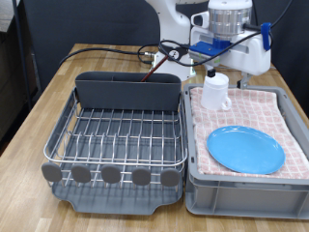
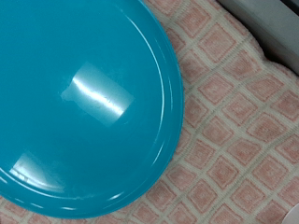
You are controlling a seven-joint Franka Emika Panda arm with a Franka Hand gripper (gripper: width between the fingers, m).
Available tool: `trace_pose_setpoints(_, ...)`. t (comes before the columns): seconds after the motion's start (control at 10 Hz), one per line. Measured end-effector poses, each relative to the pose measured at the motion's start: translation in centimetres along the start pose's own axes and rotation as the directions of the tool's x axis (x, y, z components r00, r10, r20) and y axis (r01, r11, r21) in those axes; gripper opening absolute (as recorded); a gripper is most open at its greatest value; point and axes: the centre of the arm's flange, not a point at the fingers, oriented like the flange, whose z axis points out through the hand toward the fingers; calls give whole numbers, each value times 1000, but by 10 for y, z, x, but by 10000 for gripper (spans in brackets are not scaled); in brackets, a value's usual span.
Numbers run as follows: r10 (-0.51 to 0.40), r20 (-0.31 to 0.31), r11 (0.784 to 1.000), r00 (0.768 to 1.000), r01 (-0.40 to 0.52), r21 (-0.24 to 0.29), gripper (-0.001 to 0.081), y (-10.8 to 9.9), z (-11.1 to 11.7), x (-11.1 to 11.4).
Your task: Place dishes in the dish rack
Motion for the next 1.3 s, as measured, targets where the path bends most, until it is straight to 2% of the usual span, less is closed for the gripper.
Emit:
trace_pose_setpoints(0.3, -22, 17, 999, 1000, 21, 44, 802, 6, 22, 4)
trace_pose_setpoints(0.6, -51, 68, 994, 996, 44, 103, 802, 9, 42, 11)
trace_pose_setpoints(1.0, -89, 142, 987, 986, 68, 143, 802, 13, 71, 19)
trace_pose_setpoints(1.3, -119, 174, 983, 978, 91, 161, 802, 16, 92, 23)
